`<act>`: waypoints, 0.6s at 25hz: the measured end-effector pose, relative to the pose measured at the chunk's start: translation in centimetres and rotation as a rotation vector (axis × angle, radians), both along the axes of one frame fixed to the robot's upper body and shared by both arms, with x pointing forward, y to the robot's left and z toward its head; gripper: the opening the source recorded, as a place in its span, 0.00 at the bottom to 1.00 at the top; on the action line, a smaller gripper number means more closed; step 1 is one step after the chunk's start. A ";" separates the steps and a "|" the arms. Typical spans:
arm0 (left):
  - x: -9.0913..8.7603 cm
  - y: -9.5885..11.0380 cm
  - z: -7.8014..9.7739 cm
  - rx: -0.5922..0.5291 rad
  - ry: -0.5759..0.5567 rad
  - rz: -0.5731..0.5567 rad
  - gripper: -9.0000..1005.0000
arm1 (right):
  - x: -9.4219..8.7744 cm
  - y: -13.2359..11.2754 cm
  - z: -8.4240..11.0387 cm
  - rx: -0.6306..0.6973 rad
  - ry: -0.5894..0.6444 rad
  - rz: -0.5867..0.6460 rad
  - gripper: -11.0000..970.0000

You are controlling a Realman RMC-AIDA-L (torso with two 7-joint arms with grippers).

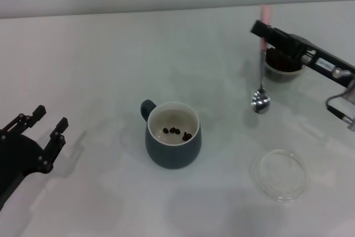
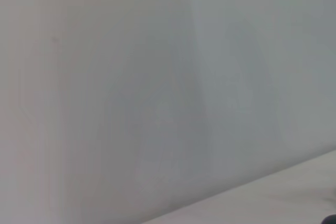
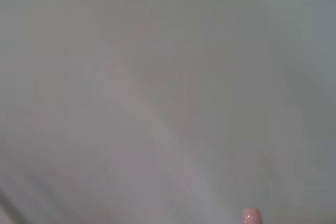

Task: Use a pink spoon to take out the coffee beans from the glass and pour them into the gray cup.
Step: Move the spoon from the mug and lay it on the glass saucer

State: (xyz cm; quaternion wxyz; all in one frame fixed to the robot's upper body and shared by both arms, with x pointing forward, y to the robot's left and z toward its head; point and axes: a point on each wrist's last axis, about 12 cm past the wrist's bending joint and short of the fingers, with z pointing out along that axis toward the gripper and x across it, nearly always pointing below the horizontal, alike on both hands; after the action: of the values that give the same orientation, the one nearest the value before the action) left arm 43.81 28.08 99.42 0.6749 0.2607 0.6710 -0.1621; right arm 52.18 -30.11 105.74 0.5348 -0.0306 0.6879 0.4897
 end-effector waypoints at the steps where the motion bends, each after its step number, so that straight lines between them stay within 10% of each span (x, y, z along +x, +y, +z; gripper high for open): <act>1: 0.0 0.1 0.0 -0.001 -0.001 0.005 0.46 | -0.4 -0.4 -0.2 0.000 0.004 -0.009 0.16; 15: 0.4 0.4 0.3 -0.009 -0.018 0.040 0.46 | -4.6 -1.9 -2.2 -0.008 0.080 -0.018 0.16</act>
State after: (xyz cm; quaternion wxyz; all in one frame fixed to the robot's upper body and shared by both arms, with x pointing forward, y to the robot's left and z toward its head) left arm 44.19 28.52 99.70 0.6852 0.2453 0.6694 -0.1493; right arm 47.63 -32.04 103.49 0.5110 -0.0069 0.7111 0.4830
